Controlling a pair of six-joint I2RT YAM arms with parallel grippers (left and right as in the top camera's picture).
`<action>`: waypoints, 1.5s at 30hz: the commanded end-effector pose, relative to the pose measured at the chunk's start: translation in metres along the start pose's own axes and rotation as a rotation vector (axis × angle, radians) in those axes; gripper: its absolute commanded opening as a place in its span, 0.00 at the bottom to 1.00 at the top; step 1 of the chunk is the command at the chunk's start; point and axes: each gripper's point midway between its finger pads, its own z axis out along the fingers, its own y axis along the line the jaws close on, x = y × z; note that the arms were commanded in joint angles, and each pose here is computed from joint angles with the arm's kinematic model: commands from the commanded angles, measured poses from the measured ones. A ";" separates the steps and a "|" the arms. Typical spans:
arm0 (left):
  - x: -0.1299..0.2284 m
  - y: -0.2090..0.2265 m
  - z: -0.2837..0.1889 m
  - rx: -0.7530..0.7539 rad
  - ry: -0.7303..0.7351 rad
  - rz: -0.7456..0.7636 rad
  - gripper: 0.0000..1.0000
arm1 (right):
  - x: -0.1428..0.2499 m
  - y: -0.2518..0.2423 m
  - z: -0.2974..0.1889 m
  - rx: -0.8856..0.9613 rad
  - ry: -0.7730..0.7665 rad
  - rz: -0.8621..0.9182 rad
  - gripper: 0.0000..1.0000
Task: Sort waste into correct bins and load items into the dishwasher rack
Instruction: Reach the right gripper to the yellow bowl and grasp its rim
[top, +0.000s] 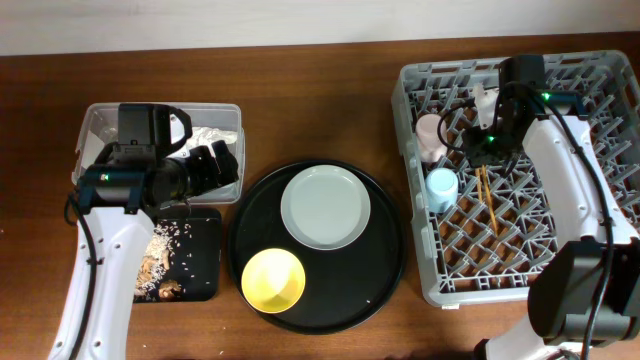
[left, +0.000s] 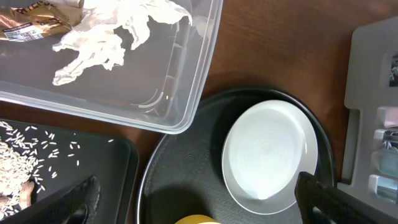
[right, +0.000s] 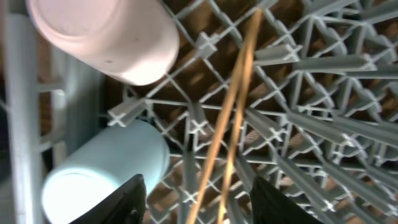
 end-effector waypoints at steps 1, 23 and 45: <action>-0.001 0.002 -0.001 -0.007 -0.005 0.012 0.99 | -0.007 0.048 -0.009 -0.293 -0.024 0.112 0.56; -0.030 0.145 -0.083 -0.992 -0.238 0.050 0.99 | 0.118 0.370 -0.064 -0.655 0.204 -0.537 0.59; -0.010 0.123 -0.051 -0.767 -0.114 0.042 0.99 | 0.202 0.458 0.015 -0.458 0.007 -0.884 0.40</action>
